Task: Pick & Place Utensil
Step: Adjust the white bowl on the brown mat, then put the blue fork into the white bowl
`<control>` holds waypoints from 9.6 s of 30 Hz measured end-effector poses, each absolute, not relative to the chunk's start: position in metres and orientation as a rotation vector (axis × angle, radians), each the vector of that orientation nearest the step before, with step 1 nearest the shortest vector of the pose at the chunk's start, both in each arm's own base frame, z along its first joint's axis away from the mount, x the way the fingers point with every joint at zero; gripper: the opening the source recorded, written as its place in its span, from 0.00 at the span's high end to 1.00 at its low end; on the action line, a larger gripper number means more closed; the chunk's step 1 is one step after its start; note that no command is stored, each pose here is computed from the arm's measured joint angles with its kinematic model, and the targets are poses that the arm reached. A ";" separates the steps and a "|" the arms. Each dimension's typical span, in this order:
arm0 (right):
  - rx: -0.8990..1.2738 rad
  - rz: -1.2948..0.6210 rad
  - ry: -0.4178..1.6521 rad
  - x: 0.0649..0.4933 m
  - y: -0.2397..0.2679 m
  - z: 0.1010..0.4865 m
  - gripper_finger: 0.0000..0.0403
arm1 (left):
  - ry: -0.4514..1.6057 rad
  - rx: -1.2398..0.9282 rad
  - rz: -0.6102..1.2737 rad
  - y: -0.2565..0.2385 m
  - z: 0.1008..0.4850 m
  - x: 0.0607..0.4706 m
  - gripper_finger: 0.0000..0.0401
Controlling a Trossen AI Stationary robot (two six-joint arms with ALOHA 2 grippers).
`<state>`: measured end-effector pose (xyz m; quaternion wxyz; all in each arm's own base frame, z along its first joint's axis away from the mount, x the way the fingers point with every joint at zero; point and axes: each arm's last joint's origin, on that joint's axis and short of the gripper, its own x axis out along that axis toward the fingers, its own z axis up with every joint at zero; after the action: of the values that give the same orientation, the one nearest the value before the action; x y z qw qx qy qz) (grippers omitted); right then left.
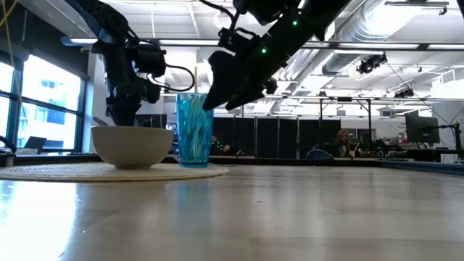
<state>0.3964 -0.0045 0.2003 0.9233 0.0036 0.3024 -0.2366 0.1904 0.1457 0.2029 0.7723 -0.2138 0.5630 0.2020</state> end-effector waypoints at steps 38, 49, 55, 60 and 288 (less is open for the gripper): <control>0.169 -0.408 0.614 0.331 -0.157 0.153 0.46 | 0.932 -0.375 0.437 0.103 0.264 0.139 0.67; 0.122 -0.299 0.726 0.344 -0.214 0.151 0.98 | 0.848 -0.407 0.477 0.091 0.259 0.124 0.67; 0.088 -0.214 0.753 0.359 -0.235 0.144 0.98 | 0.821 -0.402 0.475 0.090 0.262 0.122 0.67; 0.069 -0.122 0.873 0.367 -0.247 0.138 0.99 | 0.821 -0.409 0.476 0.090 0.261 0.122 0.67; -0.323 -0.175 0.297 0.317 0.097 0.301 0.71 | 0.504 -0.302 0.012 -0.024 0.281 0.179 1.00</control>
<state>0.3167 0.0966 0.3009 0.9722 -0.1599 0.1473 -0.0868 0.1786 -0.0243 0.2808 0.9571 -0.1486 0.2486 0.0058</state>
